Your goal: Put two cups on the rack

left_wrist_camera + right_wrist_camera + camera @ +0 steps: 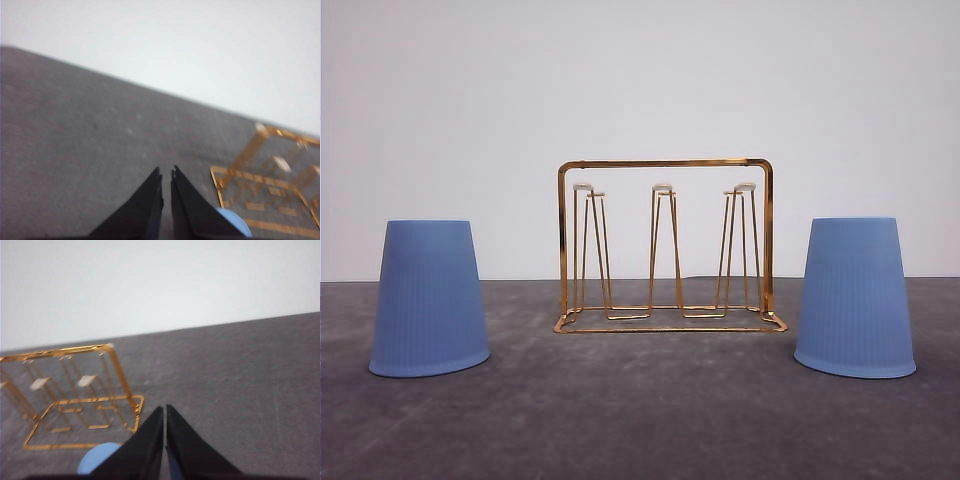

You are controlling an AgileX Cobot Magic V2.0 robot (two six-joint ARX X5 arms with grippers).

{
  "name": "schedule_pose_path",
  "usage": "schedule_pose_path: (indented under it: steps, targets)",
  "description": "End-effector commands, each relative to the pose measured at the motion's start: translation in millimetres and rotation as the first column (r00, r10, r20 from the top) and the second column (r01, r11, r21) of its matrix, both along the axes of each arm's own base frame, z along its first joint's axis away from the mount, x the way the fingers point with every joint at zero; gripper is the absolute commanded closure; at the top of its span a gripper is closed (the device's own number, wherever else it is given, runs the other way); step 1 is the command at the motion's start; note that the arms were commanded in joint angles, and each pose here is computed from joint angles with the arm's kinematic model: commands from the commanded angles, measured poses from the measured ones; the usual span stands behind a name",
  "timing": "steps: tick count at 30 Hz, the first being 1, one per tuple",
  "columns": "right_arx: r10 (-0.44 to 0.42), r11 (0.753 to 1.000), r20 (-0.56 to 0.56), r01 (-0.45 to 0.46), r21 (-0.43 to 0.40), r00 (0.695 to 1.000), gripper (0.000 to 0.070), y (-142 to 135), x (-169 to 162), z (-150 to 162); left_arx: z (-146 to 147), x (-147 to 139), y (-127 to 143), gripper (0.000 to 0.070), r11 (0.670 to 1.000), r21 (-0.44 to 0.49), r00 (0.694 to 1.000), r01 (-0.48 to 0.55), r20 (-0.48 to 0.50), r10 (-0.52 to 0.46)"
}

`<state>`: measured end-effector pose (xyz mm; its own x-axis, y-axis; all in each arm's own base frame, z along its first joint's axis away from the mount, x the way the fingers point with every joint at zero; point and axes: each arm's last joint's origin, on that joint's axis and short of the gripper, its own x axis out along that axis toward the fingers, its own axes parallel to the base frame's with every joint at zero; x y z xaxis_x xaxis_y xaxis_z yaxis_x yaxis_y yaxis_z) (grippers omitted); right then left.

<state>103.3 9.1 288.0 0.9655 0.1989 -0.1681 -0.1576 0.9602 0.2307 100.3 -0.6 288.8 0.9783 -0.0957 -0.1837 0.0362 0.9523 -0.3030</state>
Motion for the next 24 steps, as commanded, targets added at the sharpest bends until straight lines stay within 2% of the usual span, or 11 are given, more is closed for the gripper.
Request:
schedule_pose_path:
  steps: [1, 5, 10, 16, 20, 21, 22, 24]
  targets:
    - [0.025, 0.998, -0.032, -0.026, -0.054, 0.999, 0.0694, 1.0, 9.0, 14.1, 16.3, 10.8, -0.5, 0.0689, 0.997, 0.064, 0.998, 0.045, -0.055, -0.042]
    - [0.052, 0.992, -0.181, -0.072, -0.107, 0.982, 0.0694, 4.0, 33.6, 26.1, 30.8, 40.5, -2.0, 0.0689, 0.989, 0.094, 0.976, 0.114, -0.194, -0.094]
    - [0.09, 0.983, -0.342, -0.138, -0.12, 0.935, 0.0694, 10.0, 67.8, 17.3, 25.0, 79.7, -7.8, 0.0688, 0.978, 0.107, 0.938, 0.179, -0.317, -0.137]
    - [0.124, 0.974, -0.422, -0.192, -0.122, 0.898, 0.0694, 15.1, 86.1, 3.8, 8.1, 101.2, -16.1, 0.0685, 0.963, 0.114, 0.895, 0.243, -0.41, -0.177]
    - [0.172, 0.967, -0.431, -0.235, -0.098, 0.886, 0.0685, 16.6, 85.8, 2.7, 5.5, 102.6, -19.6, 0.0655, 0.958, 0.113, 0.884, 0.263, -0.427, -0.192]
    - [0.187, 0.964, -0.431, -0.249, -0.091, 0.883, 0.0667, 17.0, 85.5, 2.7, 5.5, 102.5, -20.2, 0.0633, 0.957, 0.113, 0.883, 0.266, -0.427, -0.194]
    - [0.2, 0.961, -0.433, -0.262, -0.087, 0.879, 0.0594, 17.4, 85.1, 2.4, 5.4, 102.4, -20.6, 0.0564, 0.957, 0.113, 0.882, 0.268, -0.428, -0.196]
    - [0.212, 0.959, -0.443, -0.274, -0.079, 0.871, 0.0368, 17.7, 84.4, 1.5, 5.0, 102.0, -21.0, 0.0372, 0.956, 0.109, 0.879, 0.273, -0.432, -0.202]
